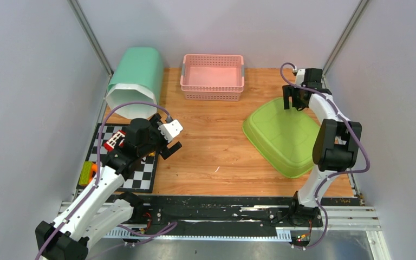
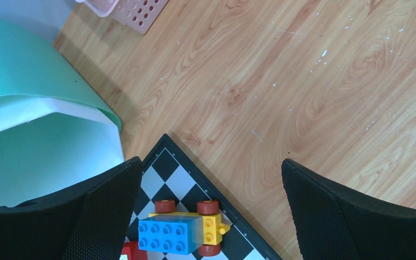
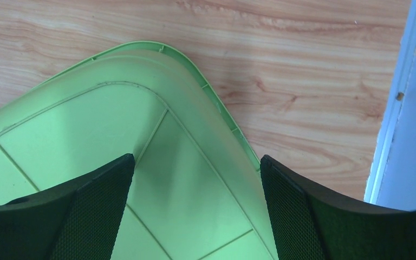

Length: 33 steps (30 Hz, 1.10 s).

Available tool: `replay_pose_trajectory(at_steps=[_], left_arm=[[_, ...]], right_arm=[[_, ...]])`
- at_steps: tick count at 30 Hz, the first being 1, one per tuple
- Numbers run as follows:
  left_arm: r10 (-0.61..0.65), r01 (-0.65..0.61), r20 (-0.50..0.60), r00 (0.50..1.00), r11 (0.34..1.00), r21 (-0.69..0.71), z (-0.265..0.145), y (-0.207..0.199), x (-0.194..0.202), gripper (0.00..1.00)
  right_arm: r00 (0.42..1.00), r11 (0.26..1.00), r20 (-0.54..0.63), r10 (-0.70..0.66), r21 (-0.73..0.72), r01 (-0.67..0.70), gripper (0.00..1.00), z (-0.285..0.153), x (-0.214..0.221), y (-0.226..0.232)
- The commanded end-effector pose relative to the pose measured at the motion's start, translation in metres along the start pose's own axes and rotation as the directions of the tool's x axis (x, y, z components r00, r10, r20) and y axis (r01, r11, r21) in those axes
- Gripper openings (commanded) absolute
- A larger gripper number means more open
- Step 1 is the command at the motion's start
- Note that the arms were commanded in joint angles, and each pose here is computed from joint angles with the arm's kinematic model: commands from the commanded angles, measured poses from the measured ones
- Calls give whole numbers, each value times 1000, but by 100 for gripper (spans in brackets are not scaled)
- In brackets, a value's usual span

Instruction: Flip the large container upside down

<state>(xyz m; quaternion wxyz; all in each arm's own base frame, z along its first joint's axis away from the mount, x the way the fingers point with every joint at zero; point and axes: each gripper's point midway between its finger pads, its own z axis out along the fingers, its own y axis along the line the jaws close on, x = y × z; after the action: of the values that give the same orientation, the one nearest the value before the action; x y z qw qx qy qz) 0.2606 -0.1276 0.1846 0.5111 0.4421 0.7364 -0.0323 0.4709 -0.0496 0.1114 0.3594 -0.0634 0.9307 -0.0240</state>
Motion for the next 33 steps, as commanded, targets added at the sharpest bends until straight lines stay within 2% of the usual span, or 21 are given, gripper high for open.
replay_pose_trajectory(at_steps=[1, 10, 15, 21, 27, 33], left_arm=[[10, -10, 26, 1000, 1000, 8, 2, -2, -4, 100], [11, -12, 27, 1000, 1000, 9, 1, -3, -4, 100], [10, -11, 29, 1000, 1000, 10, 1, -3, -5, 100], [10, -10, 29, 1000, 1000, 11, 1, -3, -5, 100], [7, -7, 26, 1000, 1000, 9, 1, -2, -5, 100], [7, -7, 20, 1000, 1000, 7, 2, -2, -4, 100]], right_arm=[[984, 995, -172, 53, 94, -37, 88, -12, 55, -20], [974, 987, -186, 128, 125, -105, 88, -31, 71, -29], [979, 983, -173, 111, 167, -82, 87, -45, 72, -38], [999, 988, -39, 11, 154, -5, 87, -72, 35, -32], [972, 980, 128, -196, 41, 193, 89, -91, -3, 28], [887, 893, 232, -400, -119, 434, 90, -92, -9, 120]])
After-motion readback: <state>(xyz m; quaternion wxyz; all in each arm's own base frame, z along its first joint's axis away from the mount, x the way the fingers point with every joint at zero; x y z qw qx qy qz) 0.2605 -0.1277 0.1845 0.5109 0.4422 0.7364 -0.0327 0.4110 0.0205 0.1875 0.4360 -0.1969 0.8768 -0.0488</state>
